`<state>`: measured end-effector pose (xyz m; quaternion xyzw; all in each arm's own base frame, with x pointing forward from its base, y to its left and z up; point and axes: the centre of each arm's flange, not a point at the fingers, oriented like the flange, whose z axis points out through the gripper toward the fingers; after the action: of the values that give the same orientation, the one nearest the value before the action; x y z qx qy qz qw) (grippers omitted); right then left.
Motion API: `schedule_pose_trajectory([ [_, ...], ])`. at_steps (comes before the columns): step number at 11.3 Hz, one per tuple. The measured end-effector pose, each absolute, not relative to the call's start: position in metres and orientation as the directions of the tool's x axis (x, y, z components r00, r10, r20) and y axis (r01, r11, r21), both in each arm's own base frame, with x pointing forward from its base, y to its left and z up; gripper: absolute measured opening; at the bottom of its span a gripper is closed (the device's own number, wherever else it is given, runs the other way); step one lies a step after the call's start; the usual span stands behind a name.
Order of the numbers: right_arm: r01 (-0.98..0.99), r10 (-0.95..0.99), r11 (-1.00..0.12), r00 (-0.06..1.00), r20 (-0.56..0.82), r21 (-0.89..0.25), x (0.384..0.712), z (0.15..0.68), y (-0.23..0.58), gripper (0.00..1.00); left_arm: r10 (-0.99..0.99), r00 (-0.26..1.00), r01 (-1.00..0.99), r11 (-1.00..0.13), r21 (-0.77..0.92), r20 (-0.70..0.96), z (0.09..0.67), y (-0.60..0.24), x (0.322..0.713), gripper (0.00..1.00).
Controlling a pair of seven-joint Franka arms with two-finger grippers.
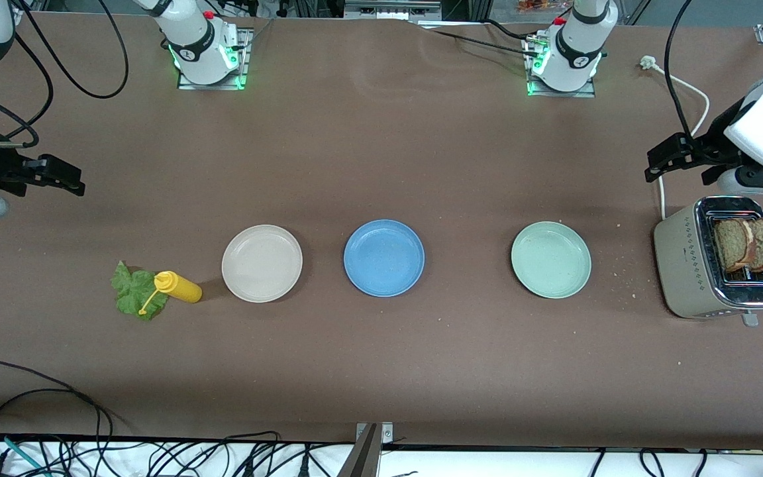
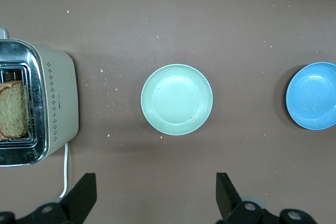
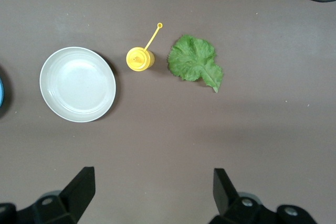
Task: Make sandwich in blue plate with both arms
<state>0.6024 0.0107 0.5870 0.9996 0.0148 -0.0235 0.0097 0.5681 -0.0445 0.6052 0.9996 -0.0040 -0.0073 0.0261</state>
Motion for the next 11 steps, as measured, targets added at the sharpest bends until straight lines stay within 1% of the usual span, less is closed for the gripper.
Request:
schedule_pose_trajectory([
  [11,0.028,0.027,-0.999,0.999,-0.047,0.019,0.6024,0.5870,0.0108,1.00,-0.022,1.000,-0.021,-0.998,0.053,-0.014,0.6050,-0.0489,0.5678,1.00],
])
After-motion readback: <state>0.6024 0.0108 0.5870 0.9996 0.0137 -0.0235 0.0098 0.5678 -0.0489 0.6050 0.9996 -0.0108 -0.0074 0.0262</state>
